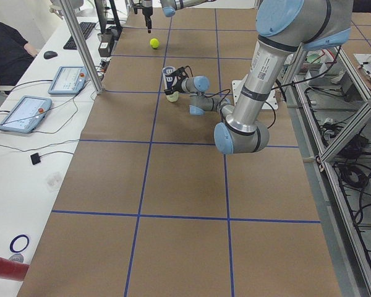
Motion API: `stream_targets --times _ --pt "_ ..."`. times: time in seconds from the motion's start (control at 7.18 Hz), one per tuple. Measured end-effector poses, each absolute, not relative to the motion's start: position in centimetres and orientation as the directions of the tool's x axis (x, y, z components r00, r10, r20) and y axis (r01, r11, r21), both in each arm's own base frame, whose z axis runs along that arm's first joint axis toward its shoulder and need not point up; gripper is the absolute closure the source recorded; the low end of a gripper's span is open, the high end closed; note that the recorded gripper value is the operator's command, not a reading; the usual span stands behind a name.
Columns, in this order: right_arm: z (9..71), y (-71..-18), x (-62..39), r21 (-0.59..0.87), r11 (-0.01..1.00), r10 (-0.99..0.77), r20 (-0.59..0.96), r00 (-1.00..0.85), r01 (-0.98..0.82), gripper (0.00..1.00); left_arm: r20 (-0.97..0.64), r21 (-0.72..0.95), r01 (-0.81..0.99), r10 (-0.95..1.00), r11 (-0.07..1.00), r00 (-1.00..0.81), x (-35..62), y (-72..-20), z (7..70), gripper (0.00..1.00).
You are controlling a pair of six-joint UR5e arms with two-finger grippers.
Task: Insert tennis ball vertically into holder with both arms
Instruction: 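Move the right gripper over the second yellow tennis ball, then lower and close the right gripper on the second yellow ball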
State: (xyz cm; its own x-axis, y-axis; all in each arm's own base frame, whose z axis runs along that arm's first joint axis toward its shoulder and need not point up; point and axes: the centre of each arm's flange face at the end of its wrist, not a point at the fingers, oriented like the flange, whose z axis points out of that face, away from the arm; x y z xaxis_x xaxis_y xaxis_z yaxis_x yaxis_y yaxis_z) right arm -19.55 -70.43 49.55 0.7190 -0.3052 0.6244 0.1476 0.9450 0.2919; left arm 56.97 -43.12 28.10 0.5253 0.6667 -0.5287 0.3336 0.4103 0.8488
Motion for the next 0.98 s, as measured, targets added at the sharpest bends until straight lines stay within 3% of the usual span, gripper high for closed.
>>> stream_targets --times 0.98 --pt "54.7 -67.2 -26.3 0.254 0.941 -0.333 0.59 0.735 0.223 0.01 -0.525 0.851 0.328 0.667 0.411 0.529 57.0 -43.1 28.3 0.01"
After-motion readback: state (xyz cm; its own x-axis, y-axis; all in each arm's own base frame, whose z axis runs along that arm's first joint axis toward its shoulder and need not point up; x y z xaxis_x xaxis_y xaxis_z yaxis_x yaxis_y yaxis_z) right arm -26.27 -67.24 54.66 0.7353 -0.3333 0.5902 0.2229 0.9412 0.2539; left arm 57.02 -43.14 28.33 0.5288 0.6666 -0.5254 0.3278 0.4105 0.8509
